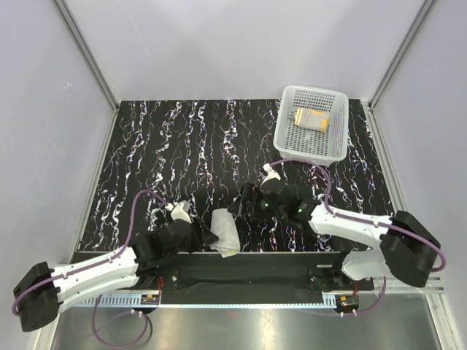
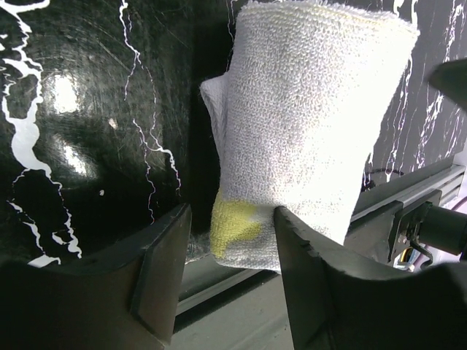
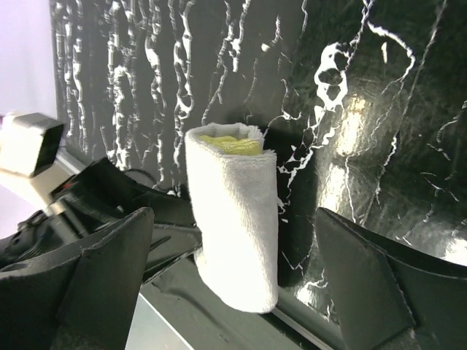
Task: Roll the towels
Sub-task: Roll the towel, then place the rolled towel into the container
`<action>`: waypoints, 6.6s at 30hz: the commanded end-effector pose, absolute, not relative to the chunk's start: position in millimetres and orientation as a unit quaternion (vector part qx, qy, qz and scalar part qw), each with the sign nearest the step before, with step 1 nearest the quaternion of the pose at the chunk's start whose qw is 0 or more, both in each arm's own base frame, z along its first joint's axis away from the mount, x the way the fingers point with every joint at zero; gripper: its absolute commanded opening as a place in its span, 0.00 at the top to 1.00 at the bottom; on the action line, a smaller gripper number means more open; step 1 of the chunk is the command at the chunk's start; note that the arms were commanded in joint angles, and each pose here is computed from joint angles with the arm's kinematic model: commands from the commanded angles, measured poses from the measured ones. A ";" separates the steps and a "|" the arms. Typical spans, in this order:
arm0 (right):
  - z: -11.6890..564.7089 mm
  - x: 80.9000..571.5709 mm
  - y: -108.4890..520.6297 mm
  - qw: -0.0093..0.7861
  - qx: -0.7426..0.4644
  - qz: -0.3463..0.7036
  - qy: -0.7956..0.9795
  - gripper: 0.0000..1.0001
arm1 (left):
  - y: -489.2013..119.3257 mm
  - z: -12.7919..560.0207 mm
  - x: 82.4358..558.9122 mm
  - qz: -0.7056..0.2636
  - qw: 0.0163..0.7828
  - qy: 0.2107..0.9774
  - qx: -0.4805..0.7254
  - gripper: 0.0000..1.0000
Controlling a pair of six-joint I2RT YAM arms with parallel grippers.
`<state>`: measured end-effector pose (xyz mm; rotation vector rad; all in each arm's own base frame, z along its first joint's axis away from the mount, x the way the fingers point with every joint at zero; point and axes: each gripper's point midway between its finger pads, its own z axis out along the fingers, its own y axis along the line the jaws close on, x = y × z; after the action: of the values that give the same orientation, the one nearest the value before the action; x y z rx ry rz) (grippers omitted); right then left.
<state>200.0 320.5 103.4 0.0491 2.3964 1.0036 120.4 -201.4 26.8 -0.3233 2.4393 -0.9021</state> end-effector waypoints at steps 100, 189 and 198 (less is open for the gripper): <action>96.2 502.5 46.5 0.335 0.620 0.107 0.701 0.00 | -172.7 122.9 122.7 -0.315 0.343 0.884 -0.028 0.01; 208.2 272.1 55.8 0.583 0.160 0.202 0.770 0.00 | -10.4 139.8 327.3 0.125 0.716 0.687 -0.007 0.01; 186.6 290.2 32.5 0.607 0.136 0.114 0.775 0.00 | 11.7 132.2 346.8 0.087 0.711 0.697 -0.040 0.11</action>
<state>274.6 46.0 166.1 0.3513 1.8925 0.3602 327.0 25.5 103.7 -0.0951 1.6518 0.3578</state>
